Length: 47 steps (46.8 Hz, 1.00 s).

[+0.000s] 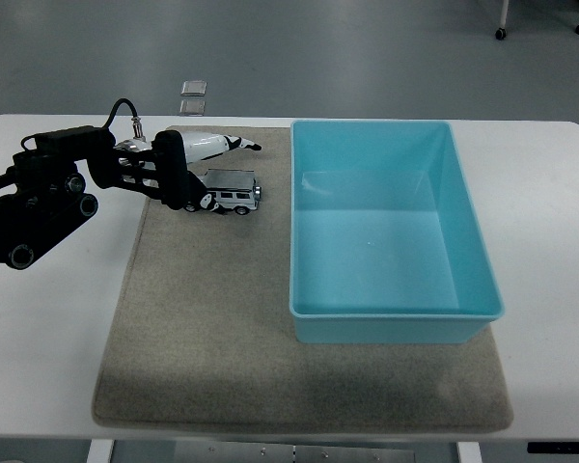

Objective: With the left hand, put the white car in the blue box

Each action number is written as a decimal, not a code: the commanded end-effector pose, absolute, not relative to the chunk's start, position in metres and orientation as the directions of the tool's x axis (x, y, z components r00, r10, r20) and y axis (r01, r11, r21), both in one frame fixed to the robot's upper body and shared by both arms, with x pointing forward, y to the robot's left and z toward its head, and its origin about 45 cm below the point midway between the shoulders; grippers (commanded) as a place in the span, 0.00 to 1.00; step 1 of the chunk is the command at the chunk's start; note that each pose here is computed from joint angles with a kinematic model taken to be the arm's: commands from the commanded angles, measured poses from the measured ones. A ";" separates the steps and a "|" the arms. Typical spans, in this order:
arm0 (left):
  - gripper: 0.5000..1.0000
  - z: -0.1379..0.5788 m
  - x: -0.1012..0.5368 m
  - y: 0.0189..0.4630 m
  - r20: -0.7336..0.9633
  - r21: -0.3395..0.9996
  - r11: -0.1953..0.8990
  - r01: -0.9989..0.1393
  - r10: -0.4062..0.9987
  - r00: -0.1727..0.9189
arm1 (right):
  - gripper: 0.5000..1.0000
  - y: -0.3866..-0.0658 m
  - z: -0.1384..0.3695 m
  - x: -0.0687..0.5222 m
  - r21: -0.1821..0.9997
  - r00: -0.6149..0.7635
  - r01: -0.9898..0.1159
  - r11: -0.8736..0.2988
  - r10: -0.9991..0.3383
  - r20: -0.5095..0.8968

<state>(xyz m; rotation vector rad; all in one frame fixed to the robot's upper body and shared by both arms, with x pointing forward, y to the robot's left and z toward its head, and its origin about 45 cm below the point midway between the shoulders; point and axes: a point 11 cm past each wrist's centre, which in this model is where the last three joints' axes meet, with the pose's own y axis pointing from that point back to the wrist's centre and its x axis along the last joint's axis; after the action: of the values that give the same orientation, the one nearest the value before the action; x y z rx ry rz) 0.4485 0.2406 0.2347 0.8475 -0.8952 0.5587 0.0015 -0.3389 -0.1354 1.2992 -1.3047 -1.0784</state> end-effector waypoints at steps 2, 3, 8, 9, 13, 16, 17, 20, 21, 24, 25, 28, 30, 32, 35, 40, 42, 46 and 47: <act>0.80 0.234 0.448 0.241 0.849 0.400 0.557 -0.728 0.075 0.524 | 0.87 -0.339 -0.135 0.002 0.989 0.036 -0.143 0.040 -0.998 0.045; 0.80 0.233 0.448 0.241 0.848 0.401 0.557 -0.727 0.074 0.525 | 0.87 -0.339 -0.135 0.002 0.989 0.035 -0.144 0.040 -0.998 0.045; 0.75 0.228 0.446 0.239 0.844 0.415 0.558 -0.718 0.058 0.533 | 0.87 -0.339 -0.135 0.002 0.989 0.035 -0.144 0.041 -0.998 0.047; 0.72 0.228 0.445 0.239 0.843 0.418 0.558 -0.717 0.056 0.535 | 0.87 -0.339 -0.135 0.002 0.989 0.035 -0.144 0.040 -0.998 0.045; 0.70 0.228 0.445 0.239 0.843 0.418 0.558 -0.717 0.056 0.535 | 0.87 -0.339 -0.135 0.002 0.989 0.035 -0.144 0.040 -0.998 0.045; 0.59 0.227 0.445 0.240 0.843 0.420 0.555 -0.717 0.053 0.535 | 0.87 -0.339 -0.135 0.002 0.989 0.035 -0.144 0.040 -0.998 0.045; 0.53 0.227 0.445 0.240 0.843 0.420 0.555 -0.717 0.053 0.535 | 0.87 -0.339 -0.135 0.002 0.989 0.035 -0.144 0.040 -0.998 0.045; 0.40 0.227 0.445 0.240 0.845 0.423 0.552 -0.718 0.044 0.533 | 0.87 -0.339 -0.135 0.002 0.989 0.035 -0.144 0.040 -0.998 0.045; 0.34 0.227 0.446 0.242 0.846 0.426 0.549 -0.719 0.040 0.532 | 0.87 -0.339 -0.135 0.002 0.989 0.035 -0.144 0.040 -0.998 0.045; 0.20 0.226 0.446 0.243 0.849 0.431 0.544 -0.720 0.027 0.528 | 0.87 -0.339 -0.135 0.002 0.989 0.036 -0.143 0.041 -0.998 0.047; 0.17 0.226 0.446 0.243 0.850 0.431 0.542 -0.721 0.024 0.526 | 0.87 -0.339 -0.135 0.002 0.989 0.035 -0.144 0.040 -0.998 0.045; 0.10 0.225 0.446 0.244 0.849 0.434 0.540 -0.721 0.022 0.528 | 0.87 -0.339 -0.135 0.002 0.989 0.035 -0.144 0.040 -0.998 0.045; 0.05 0.225 0.446 0.244 0.849 0.434 0.540 -0.721 0.022 0.528 | 0.87 -0.339 -0.135 0.002 0.989 0.036 -0.143 0.040 -0.998 0.045; 0.02 0.225 0.446 0.244 0.849 0.434 0.540 -0.721 0.022 0.528 | 0.87 -0.339 -0.135 0.002 0.989 0.036 -0.143 0.040 -0.998 0.045; 0.00 0.226 0.446 0.244 0.850 0.433 0.540 -0.721 0.022 0.527 | 0.87 -0.339 -0.135 0.002 0.989 0.035 -0.144 0.040 -0.998 0.045; 0.00 0.232 0.449 0.244 0.856 0.423 0.541 -0.727 0.024 0.516 | 0.87 -0.339 -0.135 0.002 0.989 0.035 -0.144 0.040 -0.998 0.045; 0.00 0.235 0.451 0.245 0.859 0.421 0.538 -0.730 0.022 0.511 | 0.87 -0.339 -0.135 0.002 0.989 0.035 -0.144 0.040 -0.998 0.045; 0.00 0.238 0.452 0.247 0.862 0.418 0.537 -0.733 0.021 0.507 | 0.87 -0.339 -0.135 0.002 0.989 0.035 -0.144 0.040 -0.998 0.045; 0.00 0.239 0.452 0.247 0.862 0.418 0.536 -0.733 0.022 0.507 | 0.87 -0.339 -0.135 0.002 0.989 0.036 -0.144 0.041 -0.998 0.047</act>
<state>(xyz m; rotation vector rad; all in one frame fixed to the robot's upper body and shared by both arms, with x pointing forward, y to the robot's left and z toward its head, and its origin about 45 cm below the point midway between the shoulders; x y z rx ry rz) 0.4512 0.2458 0.2360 0.8991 -0.9344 0.5342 0.0016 -0.3389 -0.1354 1.2993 -1.3047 -1.0783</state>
